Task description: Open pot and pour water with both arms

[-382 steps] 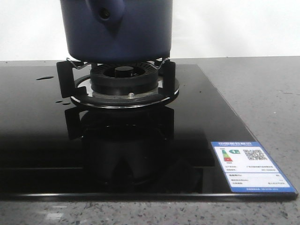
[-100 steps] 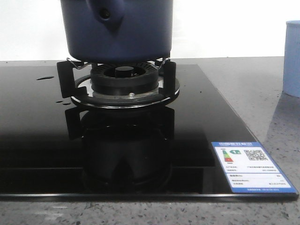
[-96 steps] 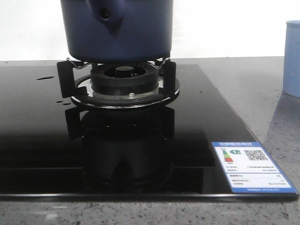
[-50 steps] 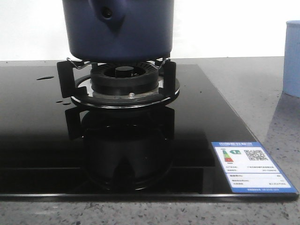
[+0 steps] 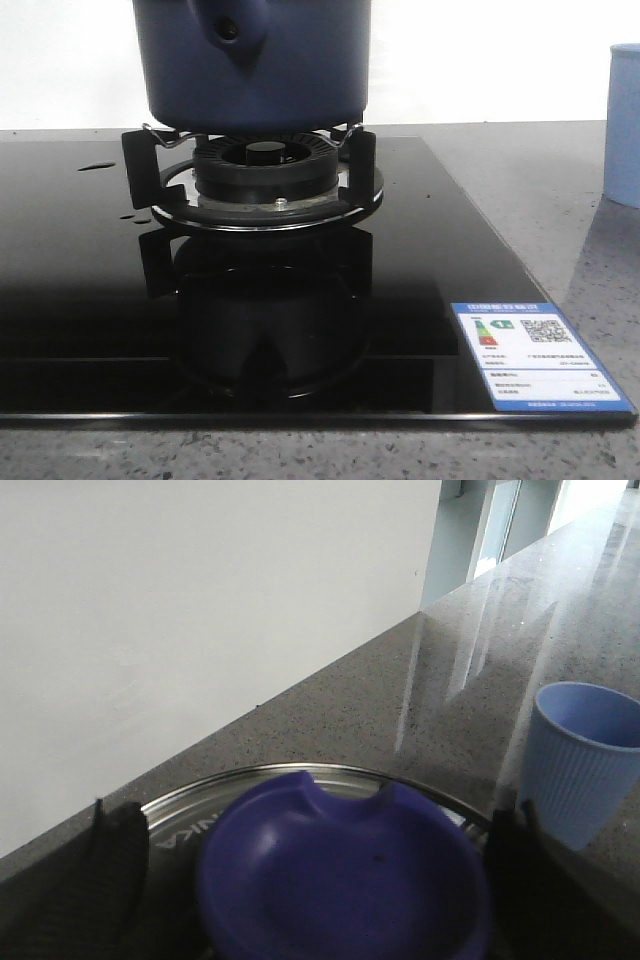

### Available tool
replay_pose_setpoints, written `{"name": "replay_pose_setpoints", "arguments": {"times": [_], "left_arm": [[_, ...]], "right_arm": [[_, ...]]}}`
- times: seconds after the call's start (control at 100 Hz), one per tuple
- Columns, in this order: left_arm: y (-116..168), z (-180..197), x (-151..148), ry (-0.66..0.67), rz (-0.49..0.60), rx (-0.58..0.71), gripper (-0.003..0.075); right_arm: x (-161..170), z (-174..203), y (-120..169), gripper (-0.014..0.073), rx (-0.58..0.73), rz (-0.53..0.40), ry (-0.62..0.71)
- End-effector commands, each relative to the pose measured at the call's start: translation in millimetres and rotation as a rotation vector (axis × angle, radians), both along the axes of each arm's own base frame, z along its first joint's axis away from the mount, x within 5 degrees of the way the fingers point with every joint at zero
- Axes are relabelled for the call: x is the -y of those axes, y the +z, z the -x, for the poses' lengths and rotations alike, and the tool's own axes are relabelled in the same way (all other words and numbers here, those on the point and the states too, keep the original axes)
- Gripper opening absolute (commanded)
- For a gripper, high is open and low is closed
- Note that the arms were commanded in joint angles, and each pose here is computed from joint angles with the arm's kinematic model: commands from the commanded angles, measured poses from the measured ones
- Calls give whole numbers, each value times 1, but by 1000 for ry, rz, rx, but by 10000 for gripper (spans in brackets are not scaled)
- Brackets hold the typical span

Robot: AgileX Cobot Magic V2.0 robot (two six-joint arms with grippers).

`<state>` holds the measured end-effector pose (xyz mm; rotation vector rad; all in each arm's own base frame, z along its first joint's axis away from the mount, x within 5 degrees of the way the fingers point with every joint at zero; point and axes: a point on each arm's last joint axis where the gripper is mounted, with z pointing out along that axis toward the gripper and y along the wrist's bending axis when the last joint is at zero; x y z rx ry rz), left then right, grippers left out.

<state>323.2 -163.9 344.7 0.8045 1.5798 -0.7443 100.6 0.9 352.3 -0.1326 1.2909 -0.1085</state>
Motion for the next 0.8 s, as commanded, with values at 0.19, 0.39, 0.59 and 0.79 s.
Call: {"name": "replay_pose_setpoints", "arguments": {"times": [0.19, 0.39, 0.59, 0.79], "left_arm": [[71, 39, -10, -25, 165, 147, 657], [105, 83, -38, 138, 220, 197, 390], [103, 137, -71, 319, 226, 238, 57], [60, 183, -92, 386, 191, 220, -19]], "right_arm": [[-2, 2, 9, -66, 44, -2, 21], [-7, 2, 8, -66, 33, -7, 68], [-18, 2, 3, -68, -13, 64, 162], [-35, 5, -8, -68, -94, -81, 383]]}}
